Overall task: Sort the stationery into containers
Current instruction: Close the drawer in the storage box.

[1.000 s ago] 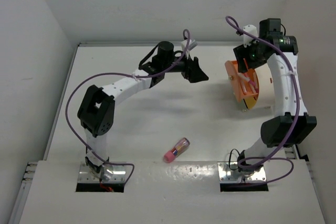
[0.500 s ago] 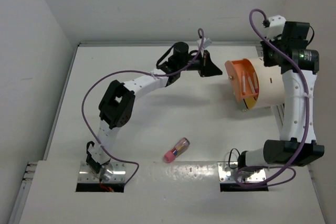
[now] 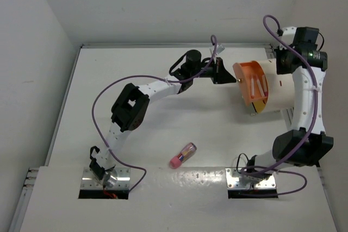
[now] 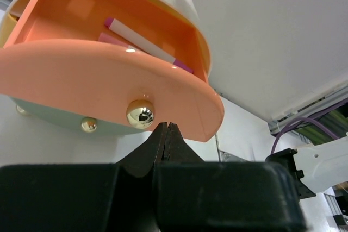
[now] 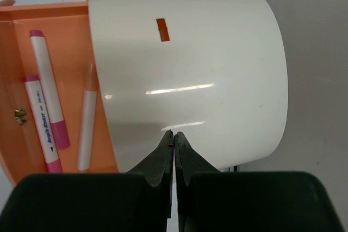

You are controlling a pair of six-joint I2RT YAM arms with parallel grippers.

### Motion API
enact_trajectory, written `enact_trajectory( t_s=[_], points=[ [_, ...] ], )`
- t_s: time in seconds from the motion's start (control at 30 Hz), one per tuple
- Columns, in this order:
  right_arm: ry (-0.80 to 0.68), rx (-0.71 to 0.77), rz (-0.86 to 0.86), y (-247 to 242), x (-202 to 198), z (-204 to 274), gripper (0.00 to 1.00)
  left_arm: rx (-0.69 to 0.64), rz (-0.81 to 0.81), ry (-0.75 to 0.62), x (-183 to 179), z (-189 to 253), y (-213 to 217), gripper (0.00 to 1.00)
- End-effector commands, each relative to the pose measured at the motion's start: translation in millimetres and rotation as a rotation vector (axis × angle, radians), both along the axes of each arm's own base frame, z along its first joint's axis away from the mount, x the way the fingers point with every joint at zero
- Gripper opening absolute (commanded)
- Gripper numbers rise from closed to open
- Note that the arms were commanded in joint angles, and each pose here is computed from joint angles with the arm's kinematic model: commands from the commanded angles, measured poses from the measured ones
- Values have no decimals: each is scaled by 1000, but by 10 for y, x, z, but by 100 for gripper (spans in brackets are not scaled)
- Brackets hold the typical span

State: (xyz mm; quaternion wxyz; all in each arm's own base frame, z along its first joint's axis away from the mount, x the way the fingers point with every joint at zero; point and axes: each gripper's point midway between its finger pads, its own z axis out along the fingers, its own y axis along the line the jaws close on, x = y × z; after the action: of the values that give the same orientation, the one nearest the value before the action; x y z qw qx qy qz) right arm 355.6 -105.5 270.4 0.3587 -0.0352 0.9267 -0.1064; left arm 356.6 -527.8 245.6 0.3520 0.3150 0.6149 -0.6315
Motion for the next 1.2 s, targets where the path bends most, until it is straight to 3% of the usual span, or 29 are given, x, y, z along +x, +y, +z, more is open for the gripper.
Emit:
enact_trajectory(
  t_s=[0.0, 0.3, 0.53, 1.17],
  points=[
    [5, 15, -13, -74, -36, -15, 1, -92, -4, -81, -7, 354, -2, 0],
    [126, 152, 56, 146, -73, -341, 2, -106, 14, -51, 44, 261, -74, 0],
    [171, 181, 76, 182, -52, -428, 2, -107, 40, -17, 126, 143, -194, 0],
    [242, 240, 98, 218, -39, -551, 1, -155, 2, -23, -59, -133, -773, 0]
  ],
)
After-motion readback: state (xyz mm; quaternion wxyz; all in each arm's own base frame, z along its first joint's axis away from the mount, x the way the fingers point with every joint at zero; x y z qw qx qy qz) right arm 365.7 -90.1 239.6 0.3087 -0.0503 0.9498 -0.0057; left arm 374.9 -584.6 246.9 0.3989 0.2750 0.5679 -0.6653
